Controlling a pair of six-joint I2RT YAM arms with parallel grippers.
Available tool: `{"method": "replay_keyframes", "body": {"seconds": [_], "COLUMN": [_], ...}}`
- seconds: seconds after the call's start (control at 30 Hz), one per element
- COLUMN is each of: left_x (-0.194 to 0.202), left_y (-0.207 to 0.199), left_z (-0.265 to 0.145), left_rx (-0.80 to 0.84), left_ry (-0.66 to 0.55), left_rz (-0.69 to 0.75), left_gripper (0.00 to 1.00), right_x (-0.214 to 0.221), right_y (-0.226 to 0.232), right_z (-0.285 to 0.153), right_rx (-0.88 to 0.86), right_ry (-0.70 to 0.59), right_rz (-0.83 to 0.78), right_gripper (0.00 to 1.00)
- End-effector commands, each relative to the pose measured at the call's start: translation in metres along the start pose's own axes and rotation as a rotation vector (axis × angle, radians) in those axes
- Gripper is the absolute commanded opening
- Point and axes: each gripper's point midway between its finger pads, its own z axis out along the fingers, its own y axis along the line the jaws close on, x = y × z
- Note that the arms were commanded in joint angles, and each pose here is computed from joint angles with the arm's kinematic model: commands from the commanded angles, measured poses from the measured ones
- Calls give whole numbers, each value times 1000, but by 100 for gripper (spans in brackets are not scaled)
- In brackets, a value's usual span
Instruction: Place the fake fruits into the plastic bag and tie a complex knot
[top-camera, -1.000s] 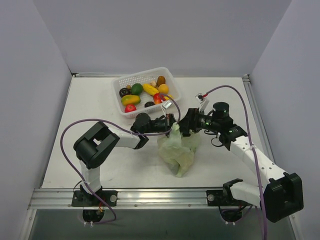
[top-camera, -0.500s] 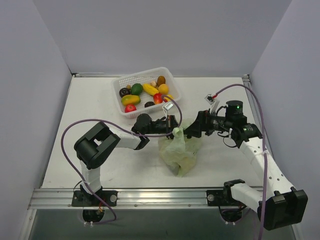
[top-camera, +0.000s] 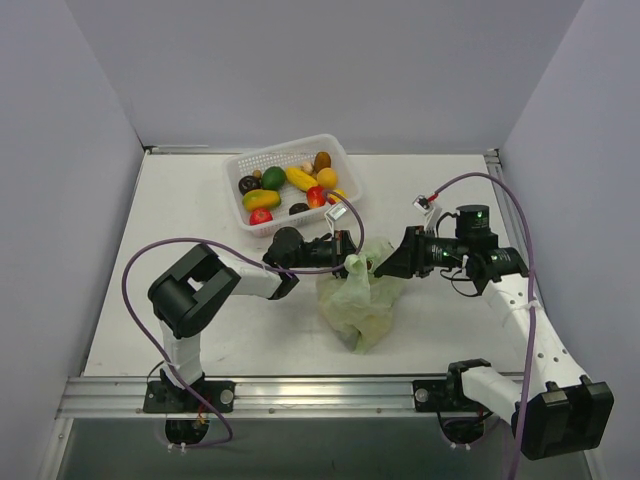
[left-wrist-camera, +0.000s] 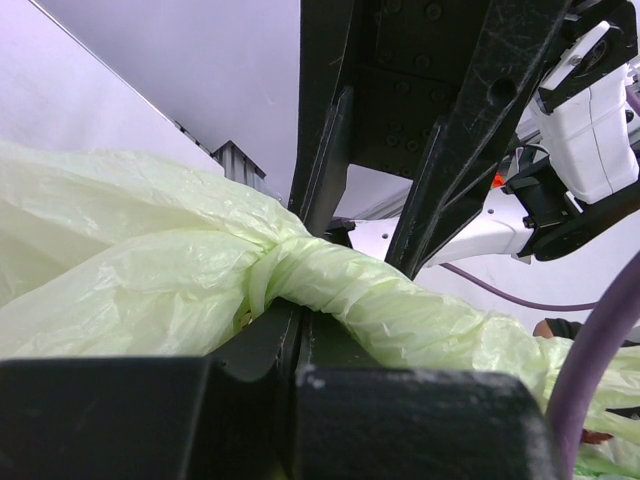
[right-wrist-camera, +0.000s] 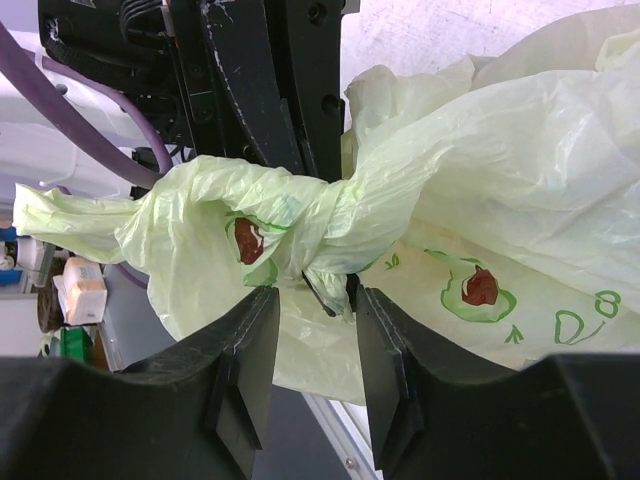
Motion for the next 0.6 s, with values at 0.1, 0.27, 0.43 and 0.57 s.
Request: {"method": "replay_keyframes", "body": {"seconds": [0.1,0.27,0.43,0.57], "left_x": [-5,-4,-3,-2], "left_y": [-17,-18,-20,-21], "left_z": [4,5,5,4], "left_rx": [59,64,70,71], "left_ry": [-4,-2,3,3], "left_rz": [71,71,75,80], "left_gripper": [0,0,0,0], "right_x": [-3,-6,-11,-12], "right_y": [-1,-6,-9,-9], "right_z": [1,4,5,5], "right_rx": [-14,-6,4,6], "right_ry": [-7,-19,-28,-31], "right_rz": [1,-4,0,-2], "right_gripper": [34,23,12,0]}}
